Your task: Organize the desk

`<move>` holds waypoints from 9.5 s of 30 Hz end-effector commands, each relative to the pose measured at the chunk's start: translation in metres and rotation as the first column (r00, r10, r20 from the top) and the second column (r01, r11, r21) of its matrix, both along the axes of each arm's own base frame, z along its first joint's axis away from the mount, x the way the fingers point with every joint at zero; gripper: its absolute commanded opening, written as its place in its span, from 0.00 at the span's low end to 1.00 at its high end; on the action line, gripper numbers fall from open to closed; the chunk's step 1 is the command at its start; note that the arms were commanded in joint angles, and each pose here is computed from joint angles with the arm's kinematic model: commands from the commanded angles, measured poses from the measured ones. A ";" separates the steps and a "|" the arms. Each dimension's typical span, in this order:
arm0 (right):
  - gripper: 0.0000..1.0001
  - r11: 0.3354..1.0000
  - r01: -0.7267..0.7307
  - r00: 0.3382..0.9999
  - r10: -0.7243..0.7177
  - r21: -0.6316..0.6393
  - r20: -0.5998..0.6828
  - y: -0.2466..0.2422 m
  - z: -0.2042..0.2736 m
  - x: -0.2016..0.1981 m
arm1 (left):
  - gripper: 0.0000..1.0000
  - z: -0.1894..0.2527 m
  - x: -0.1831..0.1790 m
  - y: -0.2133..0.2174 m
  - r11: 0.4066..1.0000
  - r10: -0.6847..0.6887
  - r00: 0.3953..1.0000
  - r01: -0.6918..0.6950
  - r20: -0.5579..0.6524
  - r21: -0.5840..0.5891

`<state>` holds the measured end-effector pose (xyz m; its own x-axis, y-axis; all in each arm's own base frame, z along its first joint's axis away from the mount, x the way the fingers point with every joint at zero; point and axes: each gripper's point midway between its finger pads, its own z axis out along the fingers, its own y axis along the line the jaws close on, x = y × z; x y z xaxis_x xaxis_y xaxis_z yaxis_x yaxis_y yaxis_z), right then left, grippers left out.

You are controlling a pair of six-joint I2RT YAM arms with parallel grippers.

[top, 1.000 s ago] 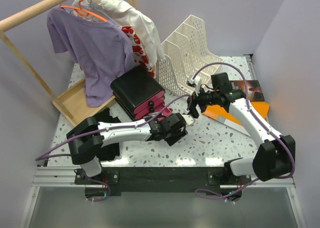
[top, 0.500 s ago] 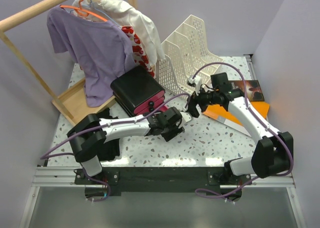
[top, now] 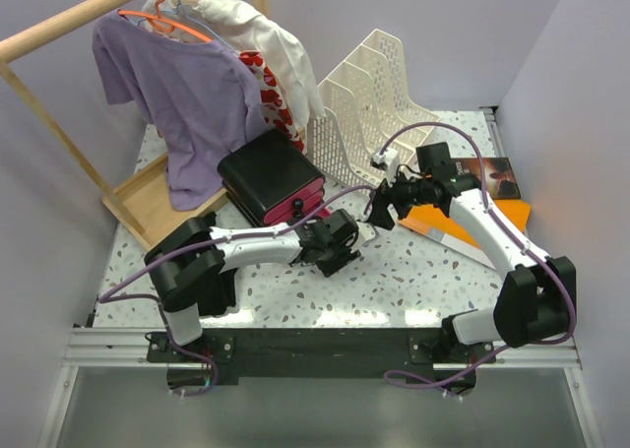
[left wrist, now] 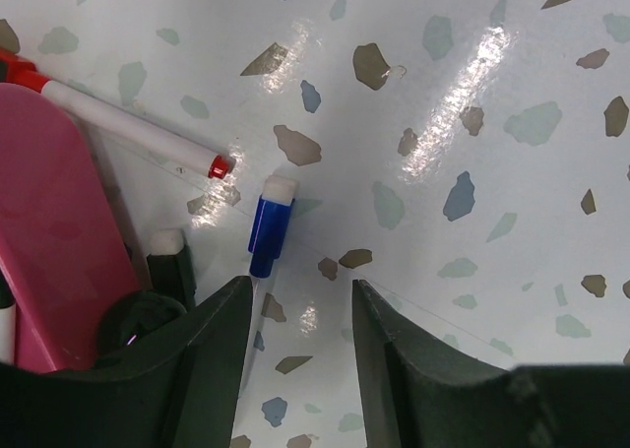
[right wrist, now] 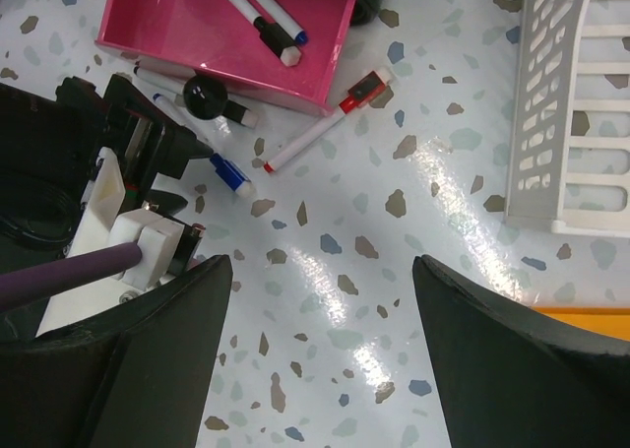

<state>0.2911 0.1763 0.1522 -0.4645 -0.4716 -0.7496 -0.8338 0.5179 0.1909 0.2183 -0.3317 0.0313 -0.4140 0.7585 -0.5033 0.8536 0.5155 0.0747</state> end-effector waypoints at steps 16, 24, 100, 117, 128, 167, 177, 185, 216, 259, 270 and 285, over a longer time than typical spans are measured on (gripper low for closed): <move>0.80 0.991 -0.110 0.994 0.110 0.077 0.001 0.019 0.017 -0.019 | 0.36 -0.012 0.002 -0.016 0.996 0.001 0.993 -0.012 -0.117 -0.086; 0.80 0.991 -0.111 0.994 0.112 0.078 0.000 0.019 0.017 -0.018 | 0.38 -0.005 -0.006 -0.016 0.991 0.007 0.991 -0.024 -0.133 -0.132; 0.78 0.993 -0.088 0.994 0.093 0.074 -0.065 0.022 -0.006 -0.016 | 0.81 0.193 0.064 0.085 0.882 0.378 0.867 -0.231 0.325 -0.411; 0.78 0.907 0.393 0.917 -0.399 -0.150 -0.013 0.065 -0.082 0.022 | 0.96 0.221 0.022 0.191 0.812 0.543 0.673 -0.271 0.501 -0.516; 0.73 0.861 0.486 0.867 -0.497 -0.148 -0.048 0.069 -0.104 0.028 | 0.97 0.209 0.016 0.200 0.775 0.587 0.651 -0.280 0.482 -0.566; 0.00 0.851 0.412 0.911 -0.372 -0.325 0.179 0.018 -0.074 0.011 | 0.98 0.205 0.018 0.200 0.777 0.583 0.659 -0.280 0.475 -0.564; 0.00 0.890 -0.073 0.957 0.190 -0.451 0.221 0.029 -0.041 -0.009 | 0.98 0.207 0.017 0.201 0.773 0.585 0.658 -0.276 0.474 -0.571; 0.00 0.838 -0.340 0.858 0.462 -0.427 0.225 0.065 -0.012 -0.010 | 0.98 0.210 0.017 0.205 0.765 0.597 0.646 -0.280 0.475 -0.580; 0.29 0.652 -0.323 0.605 0.700 -0.686 0.380 0.170 -0.040 0.025 | 0.98 0.215 0.017 0.212 0.749 0.622 0.619 -0.292 0.480 -0.595; 0.57 0.952 -0.295 0.941 0.275 0.080 0.198 0.031 0.046 -0.043 | 0.87 0.071 -0.034 0.023 0.909 0.311 0.950 -0.297 0.003 -0.293; 0.58 0.957 -0.281 0.943 0.261 0.075 0.205 0.026 0.043 -0.040 | 0.69 0.033 -0.006 0.025 0.956 0.290 0.948 -0.280 0.133 -0.086; 0.59 0.960 -0.269 0.948 0.249 0.082 0.198 0.021 0.041 -0.037 | 0.55 0.014 0.019 0.041 0.957 0.285 0.945 -0.289 0.159 0.003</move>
<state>0.2528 0.1944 0.1797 -0.2271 -0.5052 -0.8326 -0.9552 0.2822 0.0892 0.2187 -0.2860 0.0330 -0.5572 0.6418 -0.5269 0.6603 0.7272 0.1875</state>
